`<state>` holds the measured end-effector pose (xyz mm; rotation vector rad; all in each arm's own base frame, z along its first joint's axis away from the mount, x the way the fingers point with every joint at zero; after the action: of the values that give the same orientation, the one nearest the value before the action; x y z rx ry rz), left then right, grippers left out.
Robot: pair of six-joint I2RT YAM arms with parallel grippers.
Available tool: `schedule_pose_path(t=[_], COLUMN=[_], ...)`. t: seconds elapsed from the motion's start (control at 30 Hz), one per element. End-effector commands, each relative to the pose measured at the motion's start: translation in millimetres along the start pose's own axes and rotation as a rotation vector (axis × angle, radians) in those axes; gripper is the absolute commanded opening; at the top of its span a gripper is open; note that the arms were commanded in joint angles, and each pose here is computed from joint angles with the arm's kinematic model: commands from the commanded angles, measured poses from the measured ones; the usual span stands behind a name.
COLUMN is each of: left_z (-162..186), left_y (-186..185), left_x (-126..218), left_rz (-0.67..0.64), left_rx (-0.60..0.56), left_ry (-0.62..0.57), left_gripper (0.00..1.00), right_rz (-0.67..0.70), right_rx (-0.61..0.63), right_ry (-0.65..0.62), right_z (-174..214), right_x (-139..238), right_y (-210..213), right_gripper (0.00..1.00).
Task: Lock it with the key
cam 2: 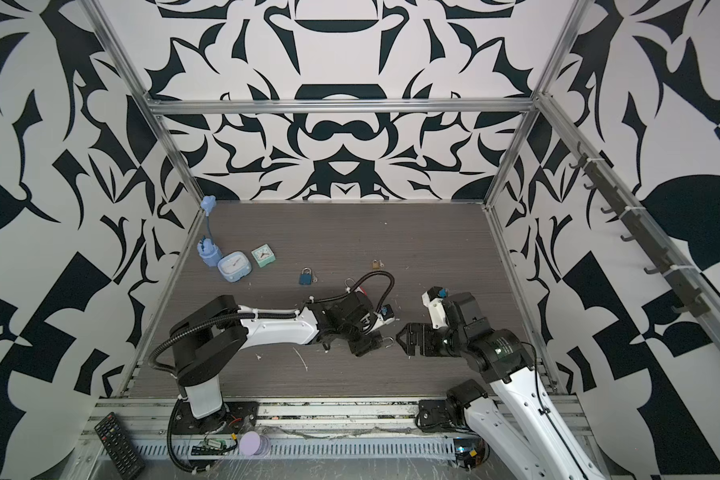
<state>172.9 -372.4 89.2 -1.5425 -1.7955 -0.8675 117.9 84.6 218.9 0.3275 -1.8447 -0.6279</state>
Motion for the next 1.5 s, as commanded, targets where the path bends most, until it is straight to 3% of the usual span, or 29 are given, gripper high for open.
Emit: schedule_pose_path(t=[0.0, 0.53, 0.97, 1.17, 1.33, 1.47], left_z=[-4, 0, 4, -8, -11, -6], left_y=[3, 6, 5, 21, 44, 52], left_x=[-4, -14, -3, 34, 88, 128], left_rz=[-0.002, -0.02, -0.037, -0.07, -0.028, -0.012], left_rx=[0.009, 0.01, 0.021, 0.076, 0.15, 0.108], left_ry=[-0.001, 0.033, 0.026, -0.079, -0.258, -0.405], left_gripper=[0.67, 0.54, 0.16, 0.0, 0.0, 0.0], right_rz=[-0.008, -0.014, -0.046, -0.154, -0.281, -0.385], right_rx=[0.001, -0.004, -0.002, 0.068, 0.14, 0.16], right_ry=[-0.031, -0.034, -0.076, -0.187, -0.293, -0.298], right_z=[-3, -4, -8, -23, -45, -58], right_x=[5, 2, 6, 21, 40, 40], right_y=[3, 3, 8, 29, 60, 80], right_gripper=[1.0, 1.0, 1.0, 1.0, 1.0, 1.0])
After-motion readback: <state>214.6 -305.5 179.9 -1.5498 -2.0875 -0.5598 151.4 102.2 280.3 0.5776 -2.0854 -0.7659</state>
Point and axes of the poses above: each gripper's point midway between its finger pads, its own x axis back along the fingers, its own y axis along the line the jaws close on, z = x × y, the point moved 7 cm from there along x, back along the fingers, and after that the axes turned 13 degrees about -x, right-handed, at the moved point
